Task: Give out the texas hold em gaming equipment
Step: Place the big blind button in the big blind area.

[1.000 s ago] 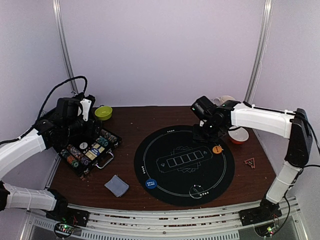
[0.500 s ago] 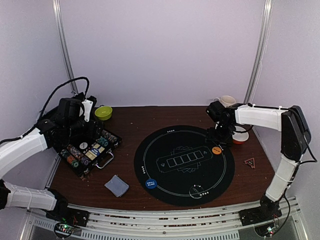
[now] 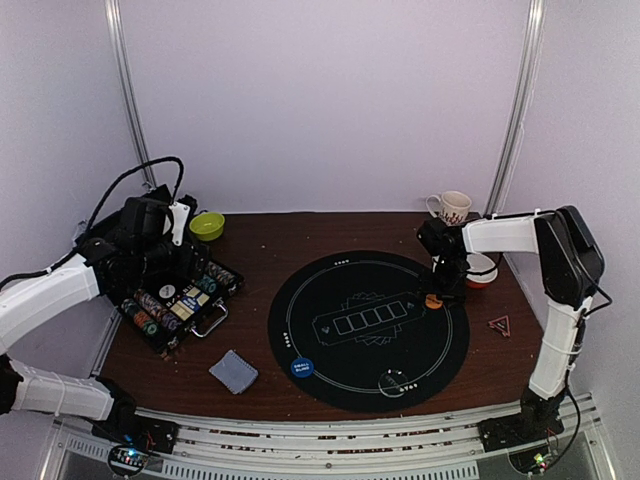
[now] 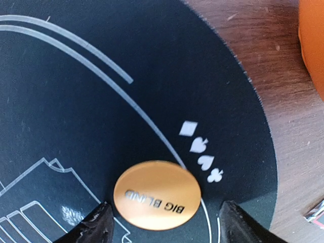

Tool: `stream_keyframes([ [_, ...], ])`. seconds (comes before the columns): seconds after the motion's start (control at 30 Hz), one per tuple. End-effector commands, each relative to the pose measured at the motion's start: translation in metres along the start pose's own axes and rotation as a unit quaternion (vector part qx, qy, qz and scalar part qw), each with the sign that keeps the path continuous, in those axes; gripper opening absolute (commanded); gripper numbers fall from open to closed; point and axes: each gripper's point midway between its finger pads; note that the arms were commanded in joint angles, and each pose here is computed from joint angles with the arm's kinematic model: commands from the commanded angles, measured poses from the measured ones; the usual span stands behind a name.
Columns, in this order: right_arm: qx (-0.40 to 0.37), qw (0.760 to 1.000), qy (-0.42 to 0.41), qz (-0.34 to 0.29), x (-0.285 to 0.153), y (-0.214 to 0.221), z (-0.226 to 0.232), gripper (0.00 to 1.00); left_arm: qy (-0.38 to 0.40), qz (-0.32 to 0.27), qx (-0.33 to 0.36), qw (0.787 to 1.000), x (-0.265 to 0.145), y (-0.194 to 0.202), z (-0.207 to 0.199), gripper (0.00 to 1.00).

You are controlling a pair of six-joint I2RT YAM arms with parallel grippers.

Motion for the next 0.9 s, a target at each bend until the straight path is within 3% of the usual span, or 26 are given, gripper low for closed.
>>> stream_keyframes([
  [0.0,-0.003,1.0,-0.002,0.007,0.009,-0.002,-0.004,0.7,-0.003,-0.012,0.003,1.0,0.003,-0.005,0.002,0.98],
  [0.47,-0.021,1.0,-0.004,0.01,0.013,-0.013,0.012,0.46,-0.008,-0.011,0.004,1.0,0.003,-0.004,0.004,0.98],
  [0.67,-0.044,0.999,-0.013,0.003,0.009,-0.018,0.037,0.44,-0.009,-0.013,0.004,1.0,0.002,-0.006,0.005,0.98],
  [0.87,-0.085,0.995,-0.042,-0.007,0.005,-0.026,0.097,0.44,-0.007,-0.014,0.004,1.0,0.002,-0.006,0.004,0.98],
])
Point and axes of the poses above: each gripper's point midway between its finger pads, its own x axis out along the fingers, its own z axis along the line the jaws close on, y = z × x, and after that the axes turned 8 degrees about -x, right-handed
